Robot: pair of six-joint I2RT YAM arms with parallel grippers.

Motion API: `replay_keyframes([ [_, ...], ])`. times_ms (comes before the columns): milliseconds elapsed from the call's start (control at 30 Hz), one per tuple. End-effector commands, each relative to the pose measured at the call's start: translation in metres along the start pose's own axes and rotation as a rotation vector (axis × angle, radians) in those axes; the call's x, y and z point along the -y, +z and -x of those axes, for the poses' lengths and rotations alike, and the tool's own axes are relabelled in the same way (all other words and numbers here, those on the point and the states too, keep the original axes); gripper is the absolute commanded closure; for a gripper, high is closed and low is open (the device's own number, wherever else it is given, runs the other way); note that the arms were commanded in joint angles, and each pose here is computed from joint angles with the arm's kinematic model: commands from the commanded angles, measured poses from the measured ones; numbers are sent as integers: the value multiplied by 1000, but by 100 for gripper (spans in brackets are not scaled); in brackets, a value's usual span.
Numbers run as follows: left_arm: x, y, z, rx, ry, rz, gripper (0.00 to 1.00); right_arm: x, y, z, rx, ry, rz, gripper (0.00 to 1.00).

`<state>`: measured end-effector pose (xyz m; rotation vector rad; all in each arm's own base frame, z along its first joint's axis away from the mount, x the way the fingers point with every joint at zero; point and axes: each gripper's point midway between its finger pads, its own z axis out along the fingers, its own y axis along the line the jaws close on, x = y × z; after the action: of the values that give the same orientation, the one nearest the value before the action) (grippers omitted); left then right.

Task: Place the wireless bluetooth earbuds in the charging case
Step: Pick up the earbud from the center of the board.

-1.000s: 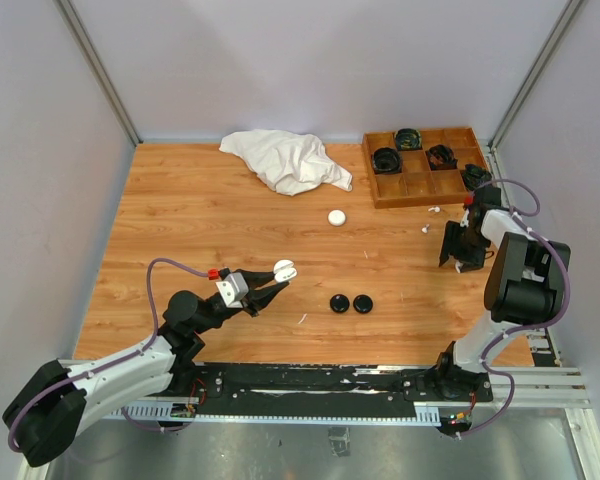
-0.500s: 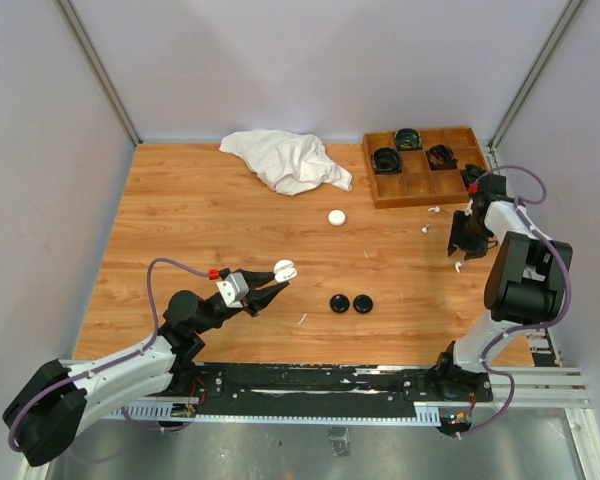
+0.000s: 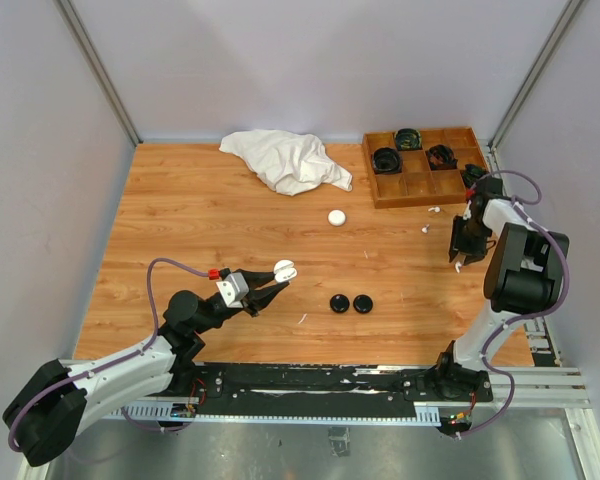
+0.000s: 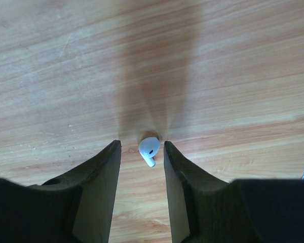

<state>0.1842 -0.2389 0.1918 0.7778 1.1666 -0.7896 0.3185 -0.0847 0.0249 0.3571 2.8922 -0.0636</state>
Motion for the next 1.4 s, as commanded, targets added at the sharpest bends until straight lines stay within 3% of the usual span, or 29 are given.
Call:
replay_keyframes([
  [0,-1,1,9,37,26,-2,100,8,7,-13,-60,16,4,61],
  [533,-2,0,7,33,30,2,100,-6,8,-23,-56,51,112,76],
  [867,-4,0,6,35,30,14,100,-43,-22,-17,68,28,203,80],
  [1367,1,7,8,92,-14,-11,100,-140,-98,-24,334,-187,432,81],
])
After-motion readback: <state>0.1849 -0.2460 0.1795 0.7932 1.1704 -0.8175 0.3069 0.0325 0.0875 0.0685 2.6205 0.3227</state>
